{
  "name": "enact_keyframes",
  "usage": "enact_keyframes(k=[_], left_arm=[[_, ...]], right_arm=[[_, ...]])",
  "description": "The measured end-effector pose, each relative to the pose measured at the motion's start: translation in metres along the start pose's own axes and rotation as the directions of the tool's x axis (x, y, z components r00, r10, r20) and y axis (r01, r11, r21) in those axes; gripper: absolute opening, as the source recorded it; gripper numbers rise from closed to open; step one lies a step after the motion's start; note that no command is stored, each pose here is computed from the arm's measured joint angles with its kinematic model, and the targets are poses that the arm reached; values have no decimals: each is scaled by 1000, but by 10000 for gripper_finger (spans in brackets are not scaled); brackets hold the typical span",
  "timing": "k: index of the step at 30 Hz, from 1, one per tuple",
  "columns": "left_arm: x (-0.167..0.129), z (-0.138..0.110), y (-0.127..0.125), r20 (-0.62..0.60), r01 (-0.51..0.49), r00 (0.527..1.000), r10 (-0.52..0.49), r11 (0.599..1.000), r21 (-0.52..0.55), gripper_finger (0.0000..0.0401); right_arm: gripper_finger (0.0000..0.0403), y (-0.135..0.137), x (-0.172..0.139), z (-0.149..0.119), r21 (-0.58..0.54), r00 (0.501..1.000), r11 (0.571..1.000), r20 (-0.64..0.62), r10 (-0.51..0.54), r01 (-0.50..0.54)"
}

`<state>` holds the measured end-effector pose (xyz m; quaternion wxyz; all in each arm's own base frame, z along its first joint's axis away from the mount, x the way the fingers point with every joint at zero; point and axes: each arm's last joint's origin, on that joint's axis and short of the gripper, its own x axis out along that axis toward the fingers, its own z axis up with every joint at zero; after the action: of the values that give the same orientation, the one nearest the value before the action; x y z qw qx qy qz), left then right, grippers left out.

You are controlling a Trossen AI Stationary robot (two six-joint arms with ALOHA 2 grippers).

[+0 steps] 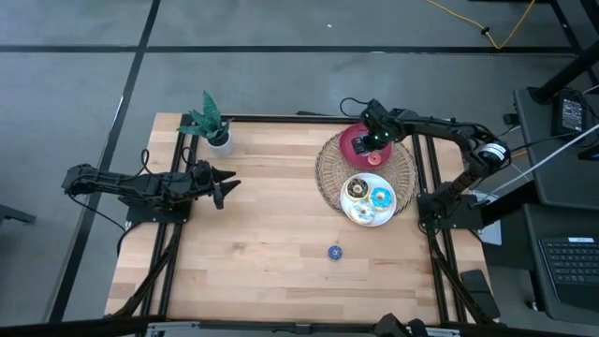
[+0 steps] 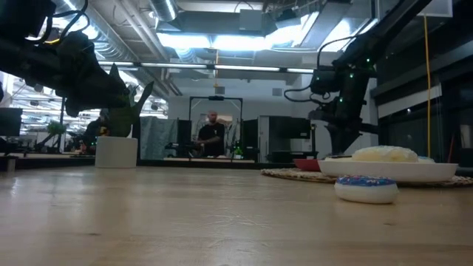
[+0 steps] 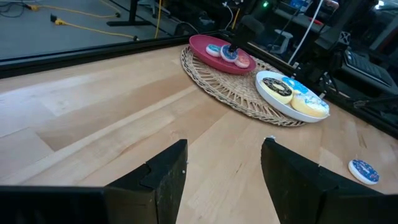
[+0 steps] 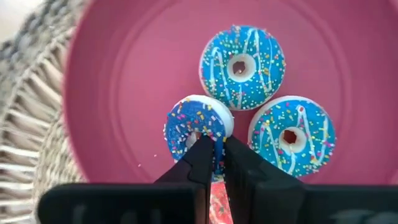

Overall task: Pick & Place donuts
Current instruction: Put the right small dark blue donut on the red plate

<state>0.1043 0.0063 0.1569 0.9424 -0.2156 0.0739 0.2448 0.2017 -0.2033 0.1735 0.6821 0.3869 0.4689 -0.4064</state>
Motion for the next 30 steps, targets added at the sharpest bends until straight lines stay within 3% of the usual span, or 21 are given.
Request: enact_keyframes(k=[9,30], left_arm=[[0,0,0,0,0,1000,0,1000,0,196],[0,0,0,-8,13,1000,-13,1000,0,196]], right_arm=[[28,9,-24,0,-11,998,998,15,68,-68],[27,16,6,-4,-48,993,996,-102,63,-69]])
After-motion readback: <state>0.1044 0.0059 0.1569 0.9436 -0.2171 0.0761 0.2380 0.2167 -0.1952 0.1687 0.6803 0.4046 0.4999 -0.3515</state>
